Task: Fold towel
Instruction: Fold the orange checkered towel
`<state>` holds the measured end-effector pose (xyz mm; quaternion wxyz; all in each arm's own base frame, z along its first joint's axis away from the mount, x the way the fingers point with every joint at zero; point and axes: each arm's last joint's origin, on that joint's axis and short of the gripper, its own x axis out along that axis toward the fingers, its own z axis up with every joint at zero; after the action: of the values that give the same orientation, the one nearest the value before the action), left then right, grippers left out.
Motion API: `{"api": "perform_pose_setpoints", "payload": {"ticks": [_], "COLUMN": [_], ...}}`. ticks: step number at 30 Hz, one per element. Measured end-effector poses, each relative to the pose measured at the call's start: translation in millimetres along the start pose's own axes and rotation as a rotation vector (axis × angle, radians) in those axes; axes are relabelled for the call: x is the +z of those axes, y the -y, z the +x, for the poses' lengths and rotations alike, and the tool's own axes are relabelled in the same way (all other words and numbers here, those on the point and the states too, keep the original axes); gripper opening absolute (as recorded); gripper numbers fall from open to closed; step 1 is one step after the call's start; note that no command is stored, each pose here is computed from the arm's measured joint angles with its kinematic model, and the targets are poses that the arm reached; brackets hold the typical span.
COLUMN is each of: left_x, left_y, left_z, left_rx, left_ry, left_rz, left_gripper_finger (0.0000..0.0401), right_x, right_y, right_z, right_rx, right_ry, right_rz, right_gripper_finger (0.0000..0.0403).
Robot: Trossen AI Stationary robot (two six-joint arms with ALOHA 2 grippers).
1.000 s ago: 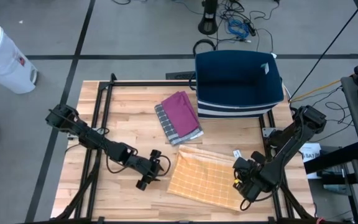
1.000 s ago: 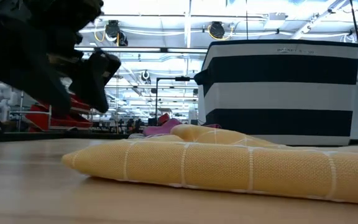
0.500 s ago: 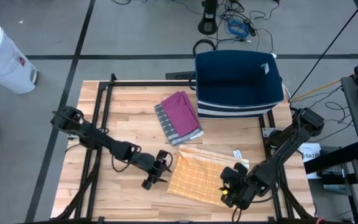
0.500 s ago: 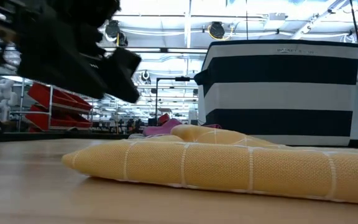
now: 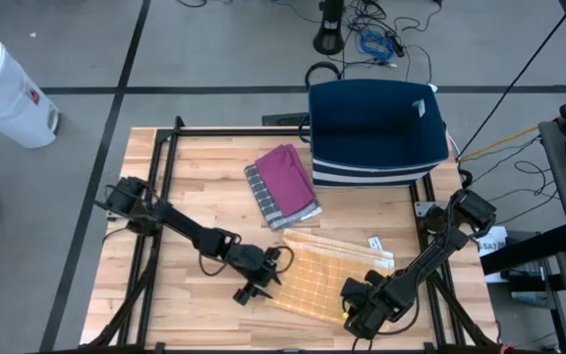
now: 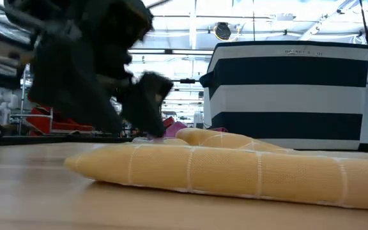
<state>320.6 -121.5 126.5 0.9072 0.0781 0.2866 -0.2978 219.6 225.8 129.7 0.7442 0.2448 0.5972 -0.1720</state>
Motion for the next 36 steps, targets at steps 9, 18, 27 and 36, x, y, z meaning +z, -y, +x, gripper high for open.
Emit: {"api": "perform_pose_setpoints", "payload": {"ticks": [9, 18, 27, 36], "left_x": [-12, -1, 0, 13], "left_y": [3, 29, 23, 2], "left_z": [20, 25, 8, -19], "left_rx": [-0.043, -0.153, 0.192, 0.431], "left_ry": [-0.121, -0.026, -0.169, -0.179], "left_rz": [-0.075, -0.063, -0.026, -0.030], "left_gripper_finger": [0.0222, 0.0222, 0.0222, 0.0222], "right_x": [4, 29, 47, 71], "right_y": [27, 59, 39, -5], "right_z": [-2, -7, 4, 13], "right_rx": [-0.267, -0.562, -0.352, 0.022], "right_ry": [-0.105, -0.105, 0.087, 0.376], "right_rz": [-0.074, -0.211, -0.256, -0.303], "right_gripper_finger": [0.0149, 0.0133, 0.0131, 0.0131]}}
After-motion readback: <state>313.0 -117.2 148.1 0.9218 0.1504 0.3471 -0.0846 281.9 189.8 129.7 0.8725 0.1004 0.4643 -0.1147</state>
